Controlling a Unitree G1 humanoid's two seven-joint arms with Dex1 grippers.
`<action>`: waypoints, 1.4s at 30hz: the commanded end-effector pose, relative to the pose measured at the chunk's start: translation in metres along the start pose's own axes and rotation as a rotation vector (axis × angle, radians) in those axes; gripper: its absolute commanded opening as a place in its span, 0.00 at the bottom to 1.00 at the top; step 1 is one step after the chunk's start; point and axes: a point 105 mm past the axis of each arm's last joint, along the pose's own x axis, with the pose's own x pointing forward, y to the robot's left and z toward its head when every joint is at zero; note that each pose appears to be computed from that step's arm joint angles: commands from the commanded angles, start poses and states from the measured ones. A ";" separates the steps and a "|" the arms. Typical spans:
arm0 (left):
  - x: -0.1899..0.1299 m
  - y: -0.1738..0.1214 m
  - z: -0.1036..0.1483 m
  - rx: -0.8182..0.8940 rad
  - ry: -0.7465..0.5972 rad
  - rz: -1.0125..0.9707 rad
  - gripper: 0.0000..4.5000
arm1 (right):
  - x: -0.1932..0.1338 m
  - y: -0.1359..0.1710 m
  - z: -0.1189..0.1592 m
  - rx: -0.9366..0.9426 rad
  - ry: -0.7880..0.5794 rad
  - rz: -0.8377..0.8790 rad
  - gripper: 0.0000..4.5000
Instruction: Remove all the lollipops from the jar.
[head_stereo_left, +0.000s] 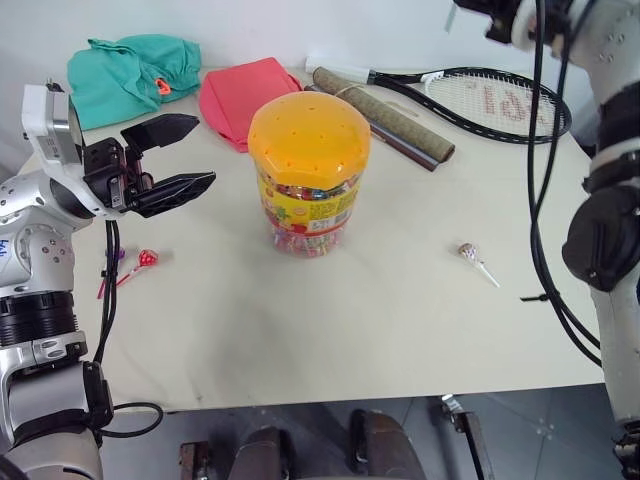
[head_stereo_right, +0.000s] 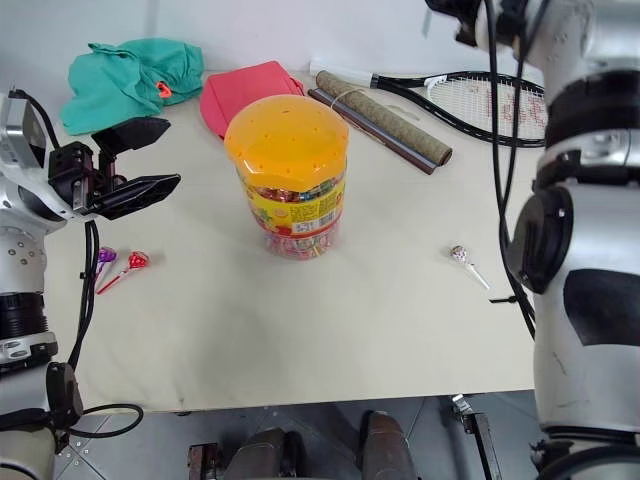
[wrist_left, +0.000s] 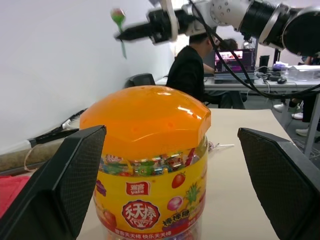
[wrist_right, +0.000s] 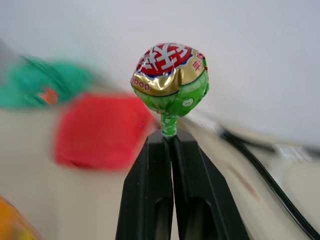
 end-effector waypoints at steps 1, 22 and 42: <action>-0.007 -0.004 0.011 0.037 0.010 0.002 1.00 | -0.032 -0.036 -0.042 -0.035 0.208 -0.150 0.01; -0.025 -0.024 -0.003 -0.057 0.100 -0.004 1.00 | -0.182 -0.109 -0.225 0.226 0.724 -0.565 0.01; -0.049 -0.036 -0.062 -0.250 0.236 0.309 1.00 | -0.152 0.002 -0.199 0.084 0.340 0.045 0.99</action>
